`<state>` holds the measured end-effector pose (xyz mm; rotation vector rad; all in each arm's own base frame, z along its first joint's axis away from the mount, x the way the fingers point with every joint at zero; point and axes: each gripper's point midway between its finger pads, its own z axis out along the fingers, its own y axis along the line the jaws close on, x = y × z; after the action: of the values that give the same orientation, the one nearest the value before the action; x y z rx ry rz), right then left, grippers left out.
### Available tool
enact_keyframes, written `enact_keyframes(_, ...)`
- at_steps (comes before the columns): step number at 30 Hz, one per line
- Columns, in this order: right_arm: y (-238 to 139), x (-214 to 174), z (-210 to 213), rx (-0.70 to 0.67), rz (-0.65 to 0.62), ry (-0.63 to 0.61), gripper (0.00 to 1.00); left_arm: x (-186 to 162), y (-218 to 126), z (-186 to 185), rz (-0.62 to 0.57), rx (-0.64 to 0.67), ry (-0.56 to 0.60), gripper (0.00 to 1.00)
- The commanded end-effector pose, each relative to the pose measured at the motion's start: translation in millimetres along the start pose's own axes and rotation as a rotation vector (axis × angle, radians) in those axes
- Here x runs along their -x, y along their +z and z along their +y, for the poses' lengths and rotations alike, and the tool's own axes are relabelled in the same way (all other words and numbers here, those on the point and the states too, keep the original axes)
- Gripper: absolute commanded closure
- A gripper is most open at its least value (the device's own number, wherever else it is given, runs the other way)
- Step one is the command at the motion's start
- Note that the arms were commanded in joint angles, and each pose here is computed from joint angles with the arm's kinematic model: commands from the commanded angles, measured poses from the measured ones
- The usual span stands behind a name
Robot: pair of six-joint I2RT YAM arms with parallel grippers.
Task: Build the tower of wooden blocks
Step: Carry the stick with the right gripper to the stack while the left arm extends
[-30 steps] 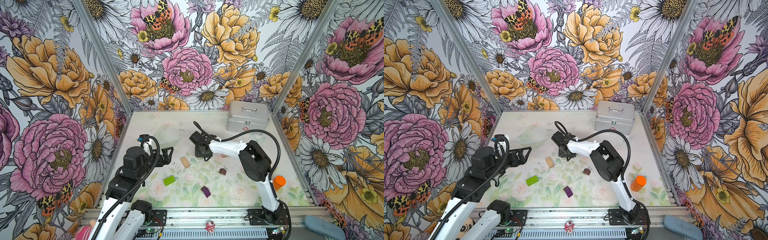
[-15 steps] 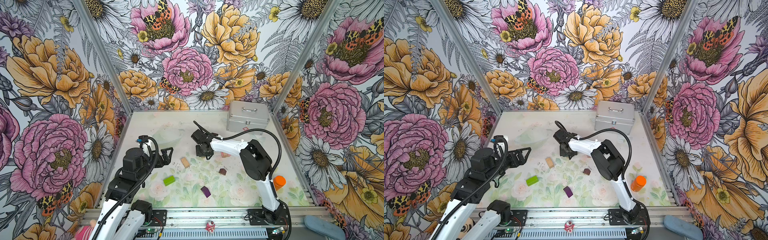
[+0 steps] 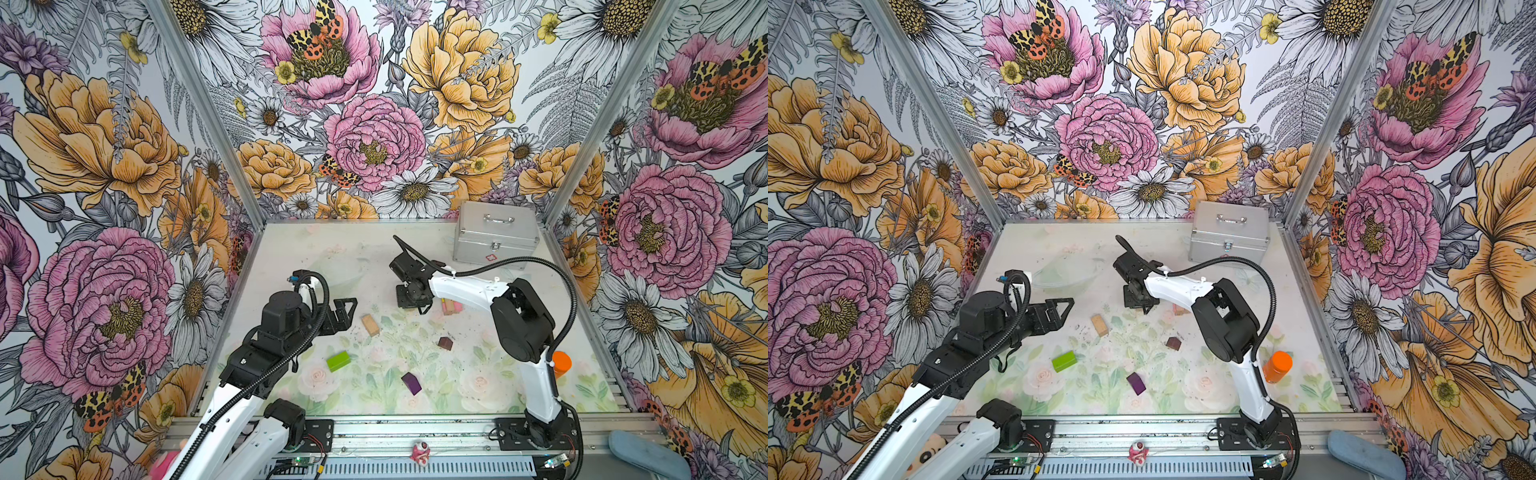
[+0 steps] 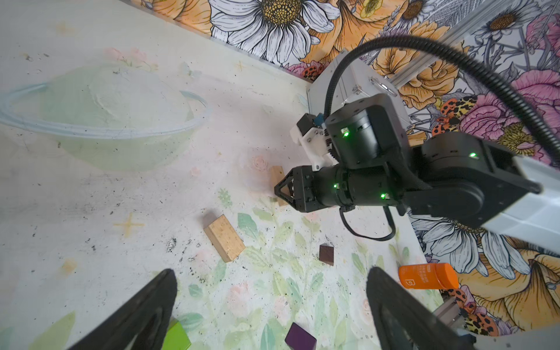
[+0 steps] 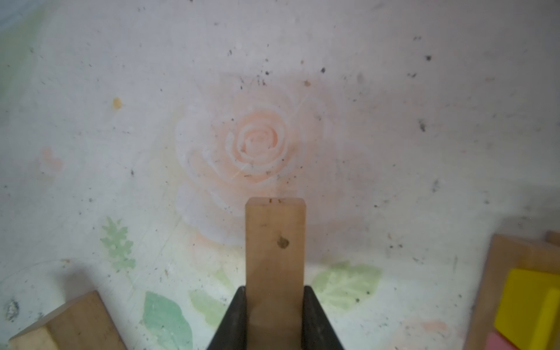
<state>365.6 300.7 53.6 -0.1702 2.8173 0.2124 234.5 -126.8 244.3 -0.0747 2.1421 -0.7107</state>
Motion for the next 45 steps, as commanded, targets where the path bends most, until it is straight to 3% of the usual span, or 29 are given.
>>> enact_keyframes(1,-33.6,13.6,1.1,0.051,-0.058,-0.008,0.75,20.7,-4.0,-13.7,-0.076,-0.001,0.011,0.01)
enact_keyframes(11,-75.9,17.1,-25.7,0.083,-0.128,0.027,0.75,18.5,9.7,-40.1,-0.059,-0.030,0.048,0.01)
enact_keyframes(26,-121.2,-2.4,-108.7,0.029,-0.229,0.135,0.75,5.5,37.3,-85.8,-0.014,-0.104,0.099,0.01)
enact_keyframes(45,-108.8,-37.9,-171.7,0.023,-0.209,0.238,0.75,-25.4,93.8,-161.2,0.113,-0.201,0.222,0.01)
